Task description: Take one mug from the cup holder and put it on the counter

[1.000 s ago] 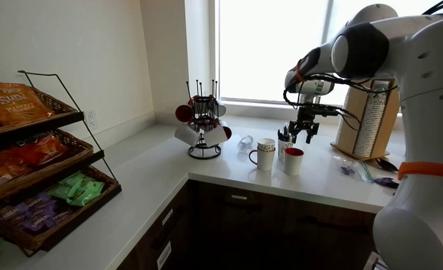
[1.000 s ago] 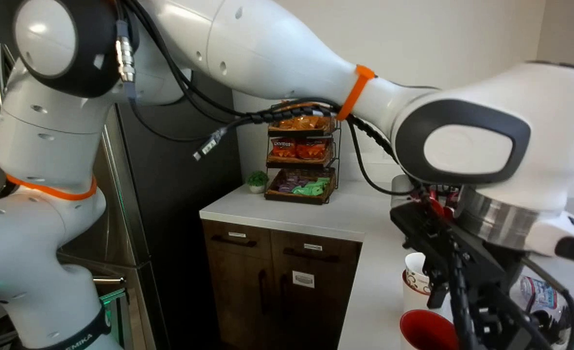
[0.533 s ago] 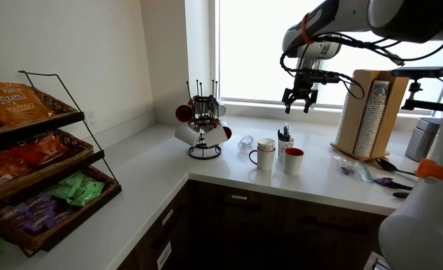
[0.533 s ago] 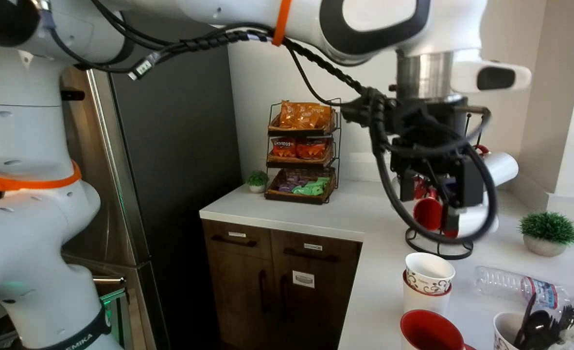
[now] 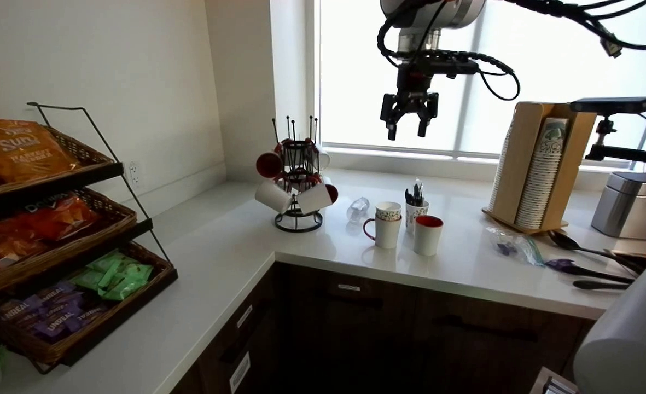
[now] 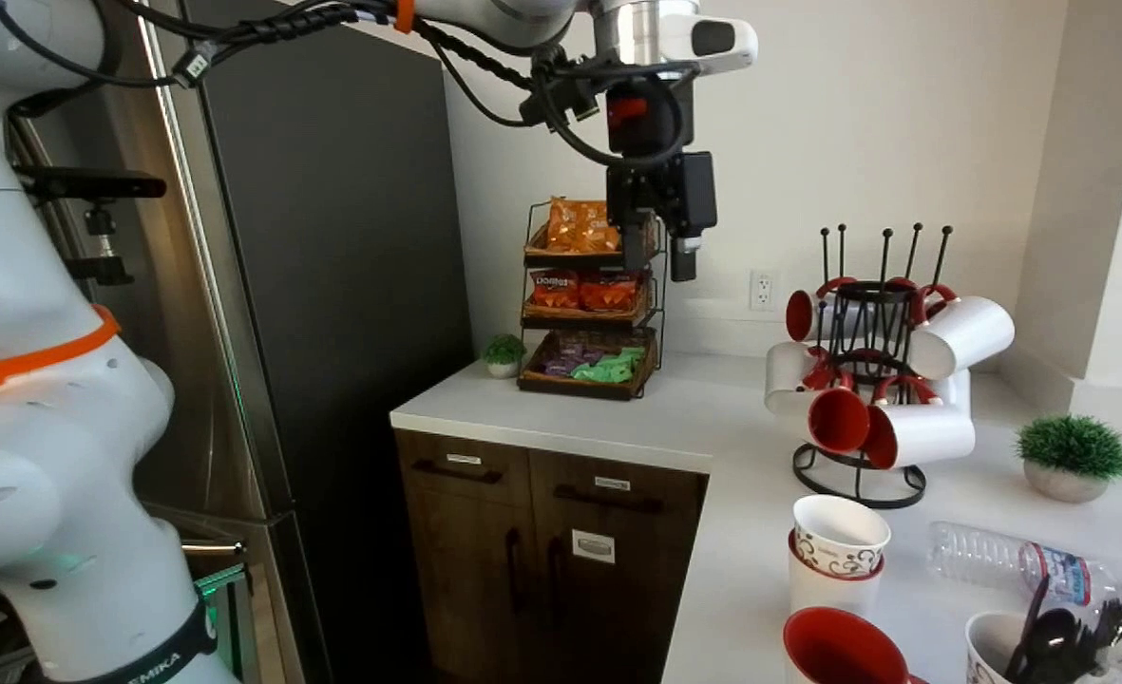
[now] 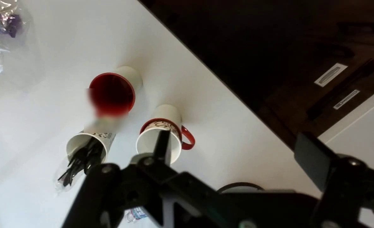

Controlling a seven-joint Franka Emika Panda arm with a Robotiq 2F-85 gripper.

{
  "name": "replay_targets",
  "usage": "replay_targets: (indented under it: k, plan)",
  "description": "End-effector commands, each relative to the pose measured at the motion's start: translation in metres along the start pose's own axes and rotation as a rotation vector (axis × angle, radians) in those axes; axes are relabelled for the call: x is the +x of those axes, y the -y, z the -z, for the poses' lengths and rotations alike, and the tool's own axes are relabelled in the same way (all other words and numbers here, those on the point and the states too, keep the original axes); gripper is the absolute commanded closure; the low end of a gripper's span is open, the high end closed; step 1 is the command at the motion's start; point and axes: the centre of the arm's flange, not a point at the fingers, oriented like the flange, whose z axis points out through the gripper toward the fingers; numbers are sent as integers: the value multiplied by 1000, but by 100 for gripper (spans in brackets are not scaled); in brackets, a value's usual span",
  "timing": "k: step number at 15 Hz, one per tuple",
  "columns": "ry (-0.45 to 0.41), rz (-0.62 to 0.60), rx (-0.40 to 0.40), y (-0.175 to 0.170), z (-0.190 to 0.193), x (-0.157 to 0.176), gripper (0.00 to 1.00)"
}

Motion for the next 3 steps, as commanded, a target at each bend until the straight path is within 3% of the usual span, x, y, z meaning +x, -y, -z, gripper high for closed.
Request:
replay_targets:
  k: [1, 3]
  plan:
    - [-3, 8, 2, 4, 3, -3, 0]
    - [3, 3, 4, 1, 0, -6, 0]
